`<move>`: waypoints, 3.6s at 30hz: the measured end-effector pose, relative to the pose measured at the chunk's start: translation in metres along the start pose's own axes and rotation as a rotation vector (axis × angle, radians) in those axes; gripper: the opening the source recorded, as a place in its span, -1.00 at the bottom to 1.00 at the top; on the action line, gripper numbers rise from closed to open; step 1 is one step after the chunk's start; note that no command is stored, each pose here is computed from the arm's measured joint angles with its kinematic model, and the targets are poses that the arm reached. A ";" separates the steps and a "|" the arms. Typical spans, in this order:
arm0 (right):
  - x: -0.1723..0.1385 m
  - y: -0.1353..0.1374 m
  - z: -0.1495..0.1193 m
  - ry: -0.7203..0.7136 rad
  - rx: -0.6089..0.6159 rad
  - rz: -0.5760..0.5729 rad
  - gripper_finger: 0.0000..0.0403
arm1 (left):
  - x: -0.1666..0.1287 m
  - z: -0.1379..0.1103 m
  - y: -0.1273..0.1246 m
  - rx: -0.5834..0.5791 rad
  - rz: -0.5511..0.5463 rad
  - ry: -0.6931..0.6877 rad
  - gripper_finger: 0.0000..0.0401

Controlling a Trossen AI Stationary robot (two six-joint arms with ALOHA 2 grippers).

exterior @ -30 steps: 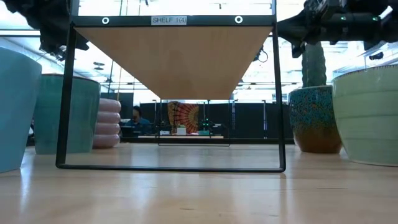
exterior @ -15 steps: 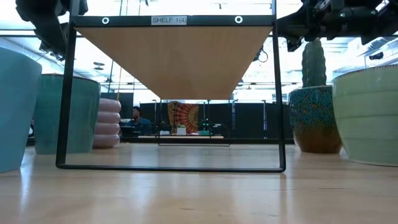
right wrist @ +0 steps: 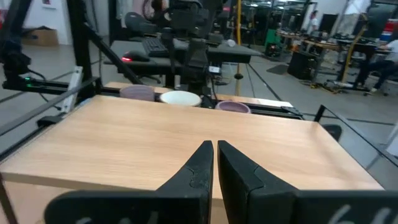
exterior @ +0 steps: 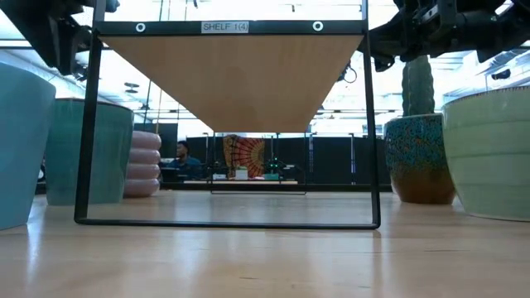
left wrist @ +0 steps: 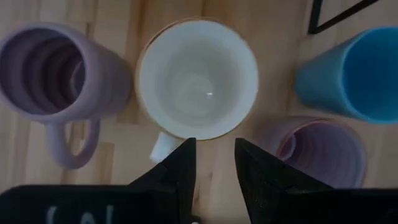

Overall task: Place coffee mugs
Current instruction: Put the light blue mug on the shelf

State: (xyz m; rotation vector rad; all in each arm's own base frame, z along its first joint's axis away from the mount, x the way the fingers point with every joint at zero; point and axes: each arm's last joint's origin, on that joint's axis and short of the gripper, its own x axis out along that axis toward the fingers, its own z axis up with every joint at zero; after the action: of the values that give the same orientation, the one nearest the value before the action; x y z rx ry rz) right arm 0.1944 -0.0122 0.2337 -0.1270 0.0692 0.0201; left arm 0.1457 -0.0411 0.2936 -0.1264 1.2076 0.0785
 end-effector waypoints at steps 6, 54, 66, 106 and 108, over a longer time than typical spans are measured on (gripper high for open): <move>0.002 0.001 0.000 0.000 -0.003 -0.065 -0.85 | 0.004 0.006 -0.016 -0.003 -0.019 -0.019 -0.42; 0.002 0.002 0.000 -0.007 0.000 -0.007 -0.66 | -0.011 -0.015 0.085 -0.269 0.184 0.009 -0.42; 0.002 0.002 -0.002 0.011 -0.025 -0.004 -0.66 | -0.023 -0.014 0.091 -0.180 0.180 -0.167 -0.42; 0.002 0.003 -0.004 0.033 -0.049 0.000 -0.66 | 0.031 0.021 -0.028 0.056 0.012 0.010 -0.42; 0.002 0.003 -0.004 0.034 -0.049 -0.004 -0.66 | 0.030 0.025 -0.030 0.071 0.026 0.000 -0.42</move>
State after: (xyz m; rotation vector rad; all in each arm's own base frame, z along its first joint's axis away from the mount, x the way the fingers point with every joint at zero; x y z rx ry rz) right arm 0.1961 -0.0102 0.2291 -0.1760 0.1029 0.0158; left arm 0.1836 -0.0678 0.2765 -0.0486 1.2105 0.0580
